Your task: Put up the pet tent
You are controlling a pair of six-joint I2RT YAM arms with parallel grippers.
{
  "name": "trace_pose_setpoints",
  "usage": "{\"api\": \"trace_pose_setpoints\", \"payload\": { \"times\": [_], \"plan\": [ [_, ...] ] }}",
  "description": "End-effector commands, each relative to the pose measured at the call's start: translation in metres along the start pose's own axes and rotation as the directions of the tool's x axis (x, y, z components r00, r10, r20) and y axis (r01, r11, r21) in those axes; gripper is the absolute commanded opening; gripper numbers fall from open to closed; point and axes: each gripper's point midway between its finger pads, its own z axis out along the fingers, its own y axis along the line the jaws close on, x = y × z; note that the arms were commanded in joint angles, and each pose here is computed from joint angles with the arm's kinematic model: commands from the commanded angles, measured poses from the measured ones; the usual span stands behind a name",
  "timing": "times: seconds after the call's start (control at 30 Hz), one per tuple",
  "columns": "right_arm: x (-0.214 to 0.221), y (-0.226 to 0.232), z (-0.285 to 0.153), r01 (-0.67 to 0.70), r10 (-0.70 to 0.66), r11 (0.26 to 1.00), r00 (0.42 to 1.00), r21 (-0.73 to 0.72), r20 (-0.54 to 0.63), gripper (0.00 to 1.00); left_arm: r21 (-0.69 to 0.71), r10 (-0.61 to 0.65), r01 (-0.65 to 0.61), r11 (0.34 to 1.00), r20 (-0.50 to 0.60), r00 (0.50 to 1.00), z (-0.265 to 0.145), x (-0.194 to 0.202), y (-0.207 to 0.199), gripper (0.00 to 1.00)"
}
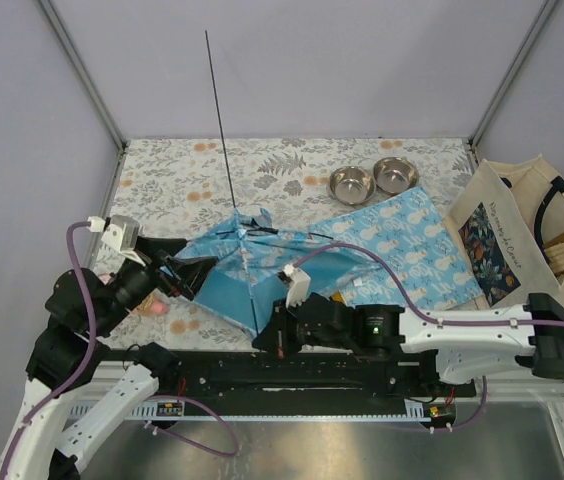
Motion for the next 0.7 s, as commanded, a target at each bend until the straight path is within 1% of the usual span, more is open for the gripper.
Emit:
{"api": "trace_pose_setpoints", "payload": {
  "times": [0.0,0.13,0.23,0.37,0.43,0.5,0.53,0.57,0.6,0.67],
  "plan": [
    [0.006,0.014,-0.037,-0.091,0.087,0.990,0.995,-0.107,-0.041,0.00,-0.001,-0.027,0.027,1.000,-0.020,0.999,-0.003,0.010,0.001,0.99],
    [0.006,0.018,-0.059,-0.173,0.166,0.979,0.983,-0.109,-0.073,0.00,-0.025,-0.045,0.044,0.999,-0.027,0.999,0.004,0.012,0.006,0.99],
    [0.006,0.026,-0.072,-0.205,0.193,0.974,0.974,-0.099,-0.116,0.00,-0.036,-0.032,0.032,0.999,-0.011,0.999,0.023,0.012,0.013,0.98],
    [0.011,0.023,-0.075,-0.220,0.210,0.974,0.966,-0.051,-0.152,0.00,-0.029,-0.037,0.040,0.999,0.097,0.995,0.064,-0.015,0.015,0.99],
    [0.012,0.022,-0.076,-0.214,0.205,0.976,0.967,-0.045,-0.151,0.00,0.008,-0.028,0.028,1.000,0.133,0.991,0.085,-0.028,0.010,0.99],
    [0.012,0.021,-0.076,-0.214,0.206,0.976,0.967,-0.041,-0.150,0.00,0.020,-0.027,0.025,0.999,0.154,0.988,0.109,-0.036,0.011,0.98],
    [0.011,0.023,-0.077,-0.216,0.206,0.975,0.967,-0.049,-0.148,0.00,-0.001,-0.024,0.025,1.000,0.118,0.993,0.126,-0.029,0.018,0.97],
    [0.009,0.024,-0.079,-0.218,0.209,0.974,0.967,-0.053,-0.147,0.00,-0.027,-0.023,0.025,0.999,0.087,0.996,0.139,-0.022,0.025,0.94],
    [0.008,0.025,-0.080,-0.220,0.210,0.974,0.967,-0.057,-0.146,0.00,-0.038,-0.011,0.015,0.999,0.083,0.997,0.150,-0.022,0.029,0.89],
    [0.004,0.029,-0.083,-0.227,0.216,0.971,0.967,-0.070,-0.136,0.00,-0.053,-0.005,0.005,0.999,0.003,1.000,0.174,-0.003,0.038,0.77]
  ]
}}
